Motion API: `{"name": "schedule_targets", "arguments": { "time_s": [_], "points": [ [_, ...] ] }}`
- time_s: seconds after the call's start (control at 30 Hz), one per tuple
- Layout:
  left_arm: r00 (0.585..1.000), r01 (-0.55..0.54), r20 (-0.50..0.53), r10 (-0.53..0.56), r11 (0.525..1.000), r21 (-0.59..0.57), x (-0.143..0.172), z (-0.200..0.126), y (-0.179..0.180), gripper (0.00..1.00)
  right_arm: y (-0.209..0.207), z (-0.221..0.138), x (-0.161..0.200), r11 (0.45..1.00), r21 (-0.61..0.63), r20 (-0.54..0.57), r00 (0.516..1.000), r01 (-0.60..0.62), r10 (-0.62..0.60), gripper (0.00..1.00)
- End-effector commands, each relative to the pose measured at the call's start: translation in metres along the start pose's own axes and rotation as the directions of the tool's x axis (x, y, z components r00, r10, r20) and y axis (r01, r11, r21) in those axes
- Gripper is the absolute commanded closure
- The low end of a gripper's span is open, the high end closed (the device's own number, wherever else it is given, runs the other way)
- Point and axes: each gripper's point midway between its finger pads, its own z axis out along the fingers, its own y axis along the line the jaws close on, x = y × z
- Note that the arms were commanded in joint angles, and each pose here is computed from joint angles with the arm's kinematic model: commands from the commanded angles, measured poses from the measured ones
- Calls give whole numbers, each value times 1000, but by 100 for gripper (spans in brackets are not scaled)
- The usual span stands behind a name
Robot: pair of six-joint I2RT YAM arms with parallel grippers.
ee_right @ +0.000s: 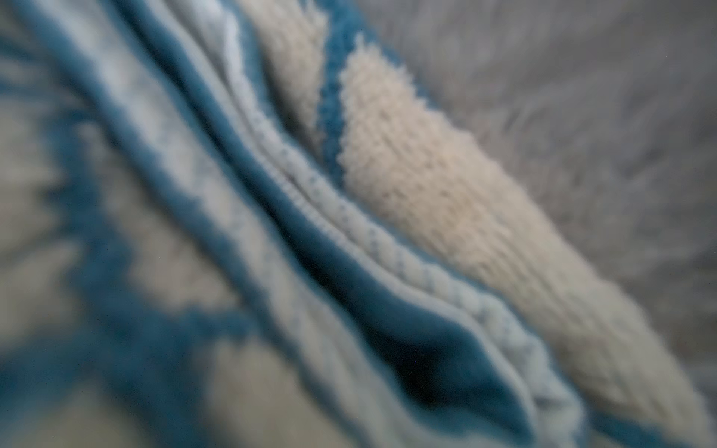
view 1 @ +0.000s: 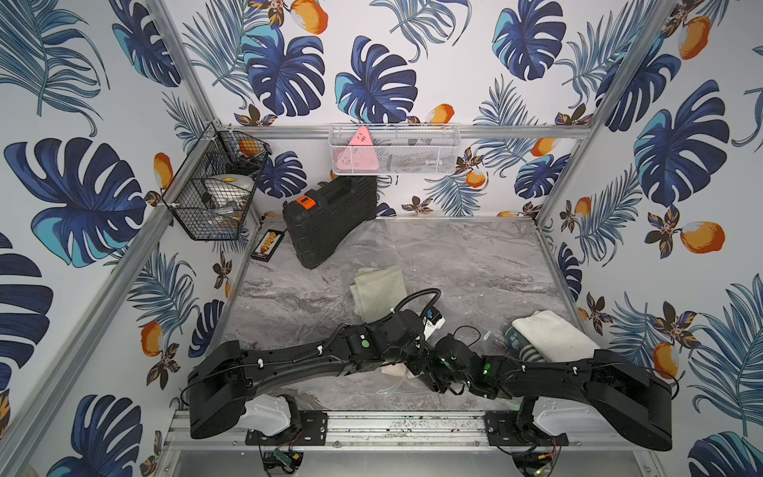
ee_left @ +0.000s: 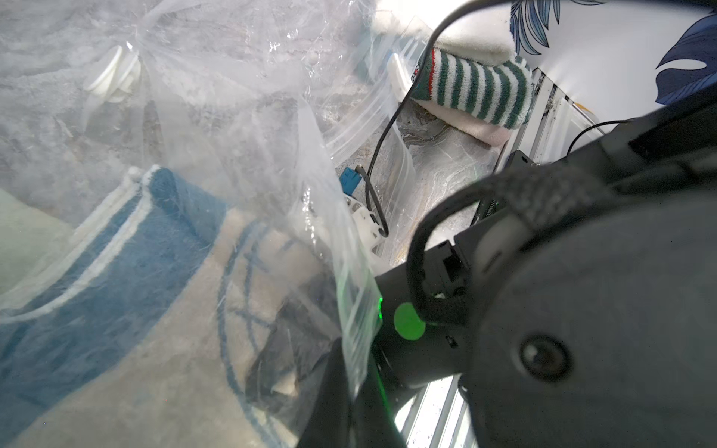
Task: Place the folded towel into the vacuum bag
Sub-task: Place the towel in the vacuum bag.
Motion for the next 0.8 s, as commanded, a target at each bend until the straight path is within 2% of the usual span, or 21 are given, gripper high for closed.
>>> {"name": "schedule_targets", "arguments": {
  "time_s": [0.0, 0.1, 0.2, 0.3, 0.37, 0.47, 0.57, 0.67, 0.77],
  "points": [
    [1000, -15, -2, 15, 1000, 15, 1, 0, -2, 100, 15, -2, -13, 998, -7, 88, 994, 70, -69, 62],
    [1000, -23, -6, 23, 1000, 17, 0, 2, -3, 100, 3, 3, -11, 991, 39, 45, 990, 129, -130, 80],
    [1000, -30, -3, 30, 999, 14, -3, 4, -2, 100, -10, 11, -3, 978, 48, -54, 978, 204, -201, 88],
    [999, -32, -4, 32, 999, 20, -4, 6, -2, 100, -12, 10, 16, 952, 8, -170, 939, 306, -300, 94],
    [999, -33, -5, 33, 999, 30, -5, 8, -5, 100, -6, 3, 18, 943, -63, -169, 928, 327, -333, 100],
    [999, -38, -7, 39, 997, 60, -10, 13, -11, 100, 1, -12, 18, 916, -77, -168, 901, 393, -401, 100],
    [999, -42, -16, 44, 995, 87, -10, 18, -19, 100, 12, -18, 13, 904, -109, -132, 895, 414, -426, 100],
    [999, -42, -26, 45, 994, 96, -8, 21, -23, 100, 21, -10, 4, 896, -127, -95, 894, 426, -438, 100],
    [998, -34, -42, 39, 994, 108, -2, 21, -26, 100, 37, 9, 4, 886, -200, -77, 895, 417, -439, 100]
  ]
}}
